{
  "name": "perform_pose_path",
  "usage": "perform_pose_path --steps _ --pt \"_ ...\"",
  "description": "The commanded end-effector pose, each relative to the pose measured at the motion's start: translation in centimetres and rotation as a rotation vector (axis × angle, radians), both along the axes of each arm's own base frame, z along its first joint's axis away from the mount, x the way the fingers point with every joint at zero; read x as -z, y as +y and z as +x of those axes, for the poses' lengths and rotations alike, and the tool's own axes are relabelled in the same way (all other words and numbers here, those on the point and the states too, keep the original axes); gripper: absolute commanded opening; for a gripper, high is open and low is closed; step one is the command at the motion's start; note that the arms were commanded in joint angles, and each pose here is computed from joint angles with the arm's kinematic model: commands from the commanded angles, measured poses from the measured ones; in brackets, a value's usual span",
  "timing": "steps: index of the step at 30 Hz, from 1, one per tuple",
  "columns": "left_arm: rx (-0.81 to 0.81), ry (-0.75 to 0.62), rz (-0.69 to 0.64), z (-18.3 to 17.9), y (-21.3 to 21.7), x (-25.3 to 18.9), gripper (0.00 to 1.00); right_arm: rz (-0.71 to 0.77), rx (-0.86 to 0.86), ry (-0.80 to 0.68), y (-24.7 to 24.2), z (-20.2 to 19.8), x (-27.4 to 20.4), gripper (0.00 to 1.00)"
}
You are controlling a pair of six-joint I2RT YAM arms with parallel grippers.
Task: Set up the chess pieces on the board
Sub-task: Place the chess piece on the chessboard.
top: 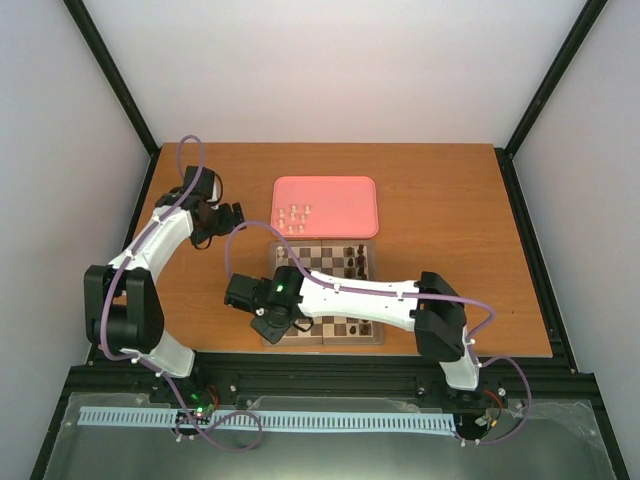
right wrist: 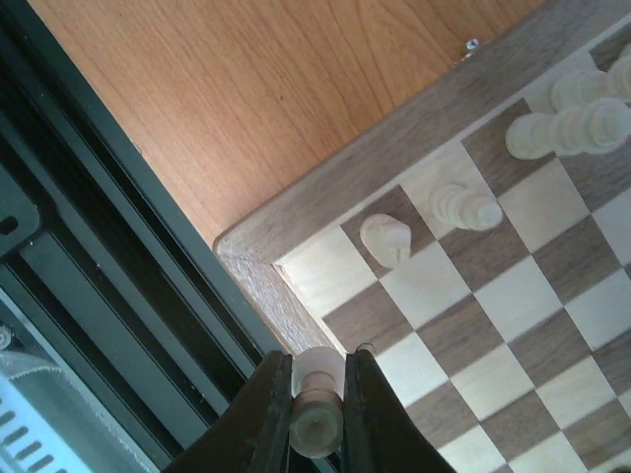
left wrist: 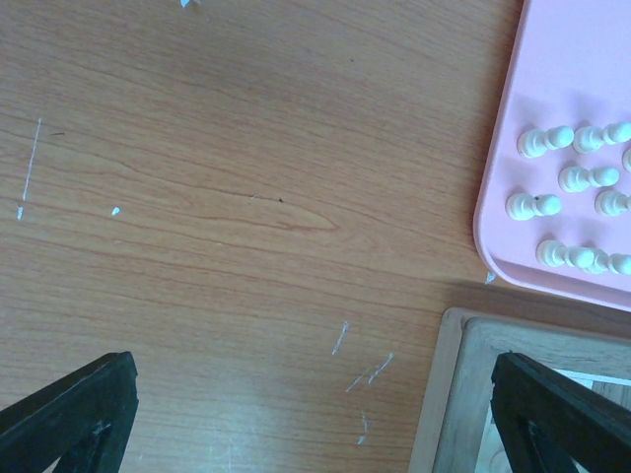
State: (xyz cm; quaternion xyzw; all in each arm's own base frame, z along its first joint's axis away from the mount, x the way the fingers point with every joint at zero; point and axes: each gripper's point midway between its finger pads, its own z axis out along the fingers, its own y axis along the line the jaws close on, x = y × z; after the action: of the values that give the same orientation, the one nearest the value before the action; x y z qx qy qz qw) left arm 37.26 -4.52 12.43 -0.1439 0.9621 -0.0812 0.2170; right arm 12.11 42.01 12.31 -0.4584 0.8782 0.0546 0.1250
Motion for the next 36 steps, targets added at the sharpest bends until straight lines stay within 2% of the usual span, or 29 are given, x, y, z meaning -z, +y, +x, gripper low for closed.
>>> perform_pose_path --steps 1,17,36 --pt "0.03 -0.077 -0.013 0.6 -0.5 -1.8 1.0 0.026 0.001 -0.002 1.6 0.0 1.4 0.03" --pt "0.034 -0.076 -0.003 0.7 -0.5 -1.5 1.0 0.06 -0.053 -0.017 1.8 0.0 4.6 0.03" --pt "0.038 -0.058 0.007 0.9 -0.4 -0.8 1.0 0.081 -0.013 -0.063 1.2 1.7 4.6 0.03"
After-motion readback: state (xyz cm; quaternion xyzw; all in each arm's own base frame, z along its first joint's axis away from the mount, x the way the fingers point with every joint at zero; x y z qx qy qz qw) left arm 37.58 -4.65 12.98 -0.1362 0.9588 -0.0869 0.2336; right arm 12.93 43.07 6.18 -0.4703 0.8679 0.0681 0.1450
